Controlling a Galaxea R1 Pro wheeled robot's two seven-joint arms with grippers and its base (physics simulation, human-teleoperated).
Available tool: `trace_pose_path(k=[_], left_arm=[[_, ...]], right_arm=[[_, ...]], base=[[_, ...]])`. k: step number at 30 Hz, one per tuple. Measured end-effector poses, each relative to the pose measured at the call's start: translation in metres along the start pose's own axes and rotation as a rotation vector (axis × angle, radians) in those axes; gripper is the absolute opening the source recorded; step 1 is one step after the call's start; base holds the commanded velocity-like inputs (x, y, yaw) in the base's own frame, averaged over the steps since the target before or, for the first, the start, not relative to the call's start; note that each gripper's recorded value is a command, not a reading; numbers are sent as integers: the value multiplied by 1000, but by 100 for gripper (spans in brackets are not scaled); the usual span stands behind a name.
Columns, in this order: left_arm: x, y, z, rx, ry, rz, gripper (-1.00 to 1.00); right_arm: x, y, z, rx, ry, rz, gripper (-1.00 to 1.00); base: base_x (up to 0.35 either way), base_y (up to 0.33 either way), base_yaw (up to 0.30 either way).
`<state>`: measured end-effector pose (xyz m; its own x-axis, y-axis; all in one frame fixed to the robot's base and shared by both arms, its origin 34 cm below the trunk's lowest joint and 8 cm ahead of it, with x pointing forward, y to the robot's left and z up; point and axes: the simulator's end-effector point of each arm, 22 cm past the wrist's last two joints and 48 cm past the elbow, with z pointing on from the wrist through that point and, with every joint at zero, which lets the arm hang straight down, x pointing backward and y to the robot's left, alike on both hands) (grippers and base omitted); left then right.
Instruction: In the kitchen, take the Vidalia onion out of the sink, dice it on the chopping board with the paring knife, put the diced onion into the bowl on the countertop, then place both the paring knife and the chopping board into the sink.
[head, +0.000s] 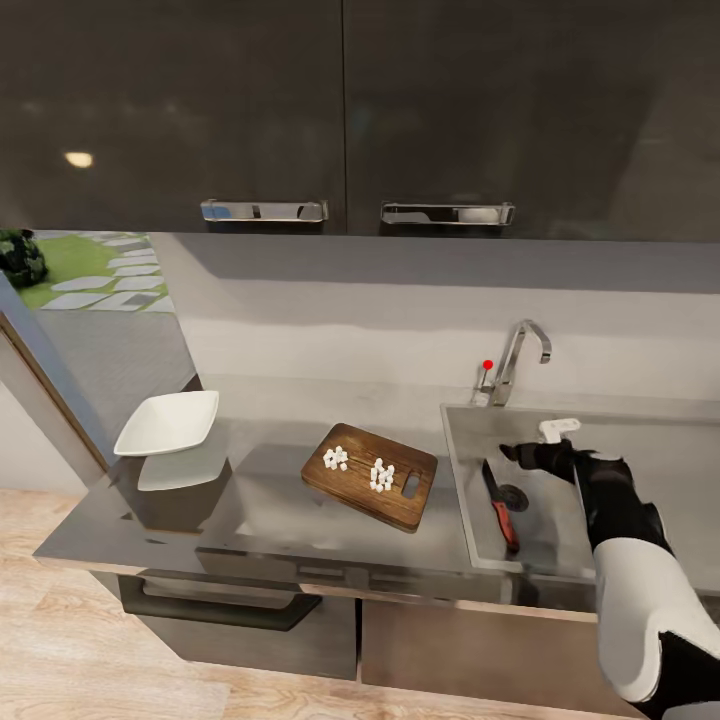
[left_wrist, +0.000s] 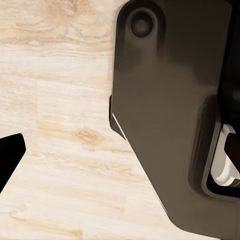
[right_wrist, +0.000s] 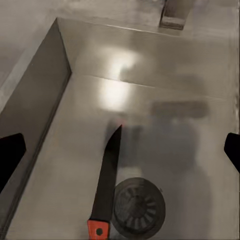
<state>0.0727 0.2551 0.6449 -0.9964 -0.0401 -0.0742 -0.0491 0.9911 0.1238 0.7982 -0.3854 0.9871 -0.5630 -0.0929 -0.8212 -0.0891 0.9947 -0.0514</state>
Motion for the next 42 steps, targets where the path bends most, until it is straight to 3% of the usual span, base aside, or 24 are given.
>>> trace_pose_path(k=[6, 8, 13, 27, 42], left_arm=[[-1, 0, 0, 0, -1, 0, 100], [0, 0, 0, 0, 0, 0, 100], [1, 0, 0, -1, 3, -1, 100], [5, 1, 0, -2, 12, 1, 100], [11, 1, -1, -2, 25, 3, 100]], right_arm=[[-24, 39, -48, 23, -155, -41, 100], [-24, 46, -53, 21, -163, -43, 100], [-5, 53, -54, 14, -88, 11, 100], [34, 64, -38, -25, 7, 53, 100], [58, 57, -31, -17, 50, 96, 100]], base=[[0, 0, 0], [0, 0, 0], [0, 41, 0], [-52, 257, 0], [119, 192, 0]])
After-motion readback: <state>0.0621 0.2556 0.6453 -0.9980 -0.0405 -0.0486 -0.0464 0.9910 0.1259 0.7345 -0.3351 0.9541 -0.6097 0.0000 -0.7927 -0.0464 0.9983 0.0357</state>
